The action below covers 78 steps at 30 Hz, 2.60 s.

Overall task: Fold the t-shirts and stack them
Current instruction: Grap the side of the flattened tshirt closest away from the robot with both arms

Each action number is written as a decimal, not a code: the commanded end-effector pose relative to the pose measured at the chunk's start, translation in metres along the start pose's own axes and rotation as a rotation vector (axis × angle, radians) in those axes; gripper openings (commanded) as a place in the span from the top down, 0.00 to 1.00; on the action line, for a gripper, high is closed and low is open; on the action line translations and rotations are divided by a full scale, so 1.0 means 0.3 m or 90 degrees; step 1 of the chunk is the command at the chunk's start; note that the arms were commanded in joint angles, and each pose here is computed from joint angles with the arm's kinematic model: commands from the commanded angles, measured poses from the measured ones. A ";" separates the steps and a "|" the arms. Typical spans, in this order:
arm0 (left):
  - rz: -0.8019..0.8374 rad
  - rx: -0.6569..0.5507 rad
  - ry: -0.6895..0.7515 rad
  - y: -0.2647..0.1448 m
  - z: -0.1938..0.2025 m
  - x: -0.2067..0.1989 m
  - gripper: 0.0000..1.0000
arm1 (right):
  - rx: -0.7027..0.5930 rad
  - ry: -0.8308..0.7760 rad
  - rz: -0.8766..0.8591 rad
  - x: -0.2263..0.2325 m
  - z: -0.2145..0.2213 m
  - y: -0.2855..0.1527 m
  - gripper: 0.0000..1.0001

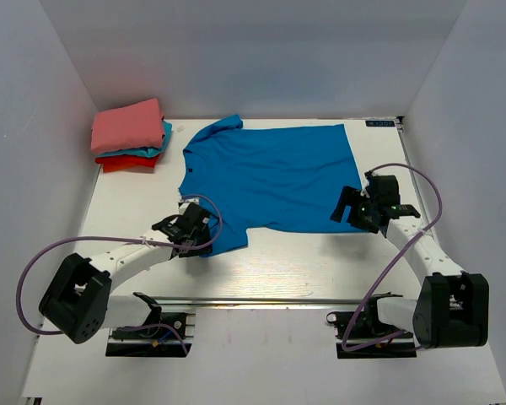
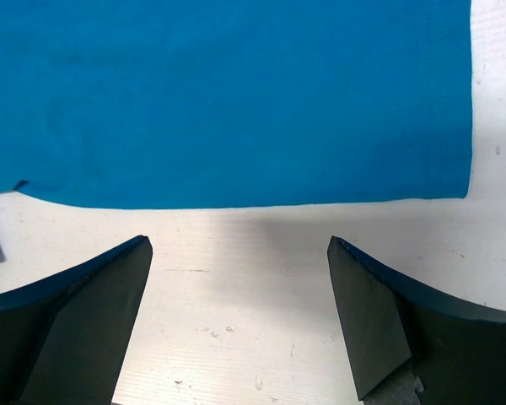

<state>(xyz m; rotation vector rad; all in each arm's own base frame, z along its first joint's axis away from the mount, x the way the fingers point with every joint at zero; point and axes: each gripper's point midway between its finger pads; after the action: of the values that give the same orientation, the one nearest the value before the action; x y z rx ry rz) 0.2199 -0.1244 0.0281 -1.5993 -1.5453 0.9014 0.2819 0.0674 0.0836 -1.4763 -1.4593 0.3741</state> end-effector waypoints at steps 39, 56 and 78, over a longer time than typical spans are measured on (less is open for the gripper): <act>0.180 0.023 -0.050 -0.050 0.115 -0.109 1.00 | -0.044 0.115 0.171 -0.196 0.006 0.048 0.10; 0.185 0.024 -0.029 -0.097 0.120 -0.095 1.00 | -0.027 0.163 0.187 -0.236 -0.016 0.188 0.30; 0.254 0.110 0.010 -0.185 0.181 -0.138 1.00 | 0.019 0.140 0.145 -0.246 0.203 0.008 1.00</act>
<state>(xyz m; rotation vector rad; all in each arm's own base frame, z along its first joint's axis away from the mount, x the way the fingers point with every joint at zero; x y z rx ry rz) 0.1458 -0.1540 0.0305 -1.7459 -1.1782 1.1816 0.2282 0.0260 0.0184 -1.6294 -1.0893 0.3284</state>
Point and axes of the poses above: each gripper's point midway between its finger pads, its own y axis out along the fingers, its own x axis along the line the jaws close on, z = x × y, and after that the axes turned 10 degrees about y, right-handed
